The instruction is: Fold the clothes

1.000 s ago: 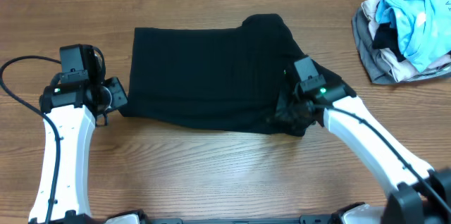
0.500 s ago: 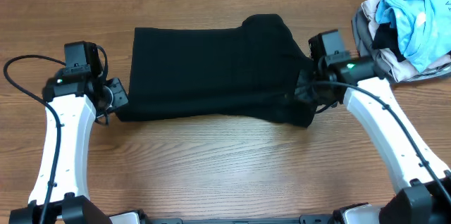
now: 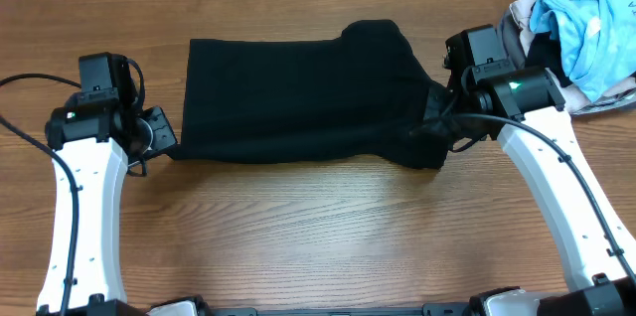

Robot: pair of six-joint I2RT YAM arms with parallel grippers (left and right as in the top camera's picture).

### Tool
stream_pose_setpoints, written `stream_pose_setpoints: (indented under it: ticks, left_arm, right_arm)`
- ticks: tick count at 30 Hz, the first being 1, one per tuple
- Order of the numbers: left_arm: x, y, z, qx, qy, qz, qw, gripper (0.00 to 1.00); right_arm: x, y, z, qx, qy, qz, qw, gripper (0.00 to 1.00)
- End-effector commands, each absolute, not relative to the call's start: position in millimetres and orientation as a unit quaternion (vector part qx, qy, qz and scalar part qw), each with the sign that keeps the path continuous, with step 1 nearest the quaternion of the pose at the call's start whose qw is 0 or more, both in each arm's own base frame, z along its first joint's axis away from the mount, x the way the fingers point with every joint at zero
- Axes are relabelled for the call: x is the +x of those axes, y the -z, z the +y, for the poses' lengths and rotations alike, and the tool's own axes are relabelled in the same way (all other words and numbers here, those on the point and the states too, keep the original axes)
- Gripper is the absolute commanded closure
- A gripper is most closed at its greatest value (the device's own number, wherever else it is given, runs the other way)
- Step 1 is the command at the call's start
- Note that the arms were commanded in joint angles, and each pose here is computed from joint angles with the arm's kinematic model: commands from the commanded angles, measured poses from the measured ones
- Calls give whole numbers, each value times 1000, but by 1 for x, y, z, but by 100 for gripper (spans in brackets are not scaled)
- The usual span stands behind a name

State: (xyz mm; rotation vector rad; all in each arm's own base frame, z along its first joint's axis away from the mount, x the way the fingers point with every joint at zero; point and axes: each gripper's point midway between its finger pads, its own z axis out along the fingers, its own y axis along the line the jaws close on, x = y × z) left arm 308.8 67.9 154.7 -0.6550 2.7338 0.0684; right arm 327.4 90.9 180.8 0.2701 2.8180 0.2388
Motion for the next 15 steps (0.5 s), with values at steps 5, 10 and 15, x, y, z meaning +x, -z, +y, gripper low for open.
stream_pose_setpoints:
  ticks: [5,10,15]
  left_arm:
    - [327,-102,73,-225,-29,966,126,96]
    - [354,-64,76,-225,-24,967,122,96]
    - [381,-41,77,-224,-13,964,145,87]
  right_arm:
    - [350,-150,92,85,-68,985,130,96]
    - [369,-108,97,85,-59,989,102,96]
    - [390,-83,102,85,-60,989,108,96]
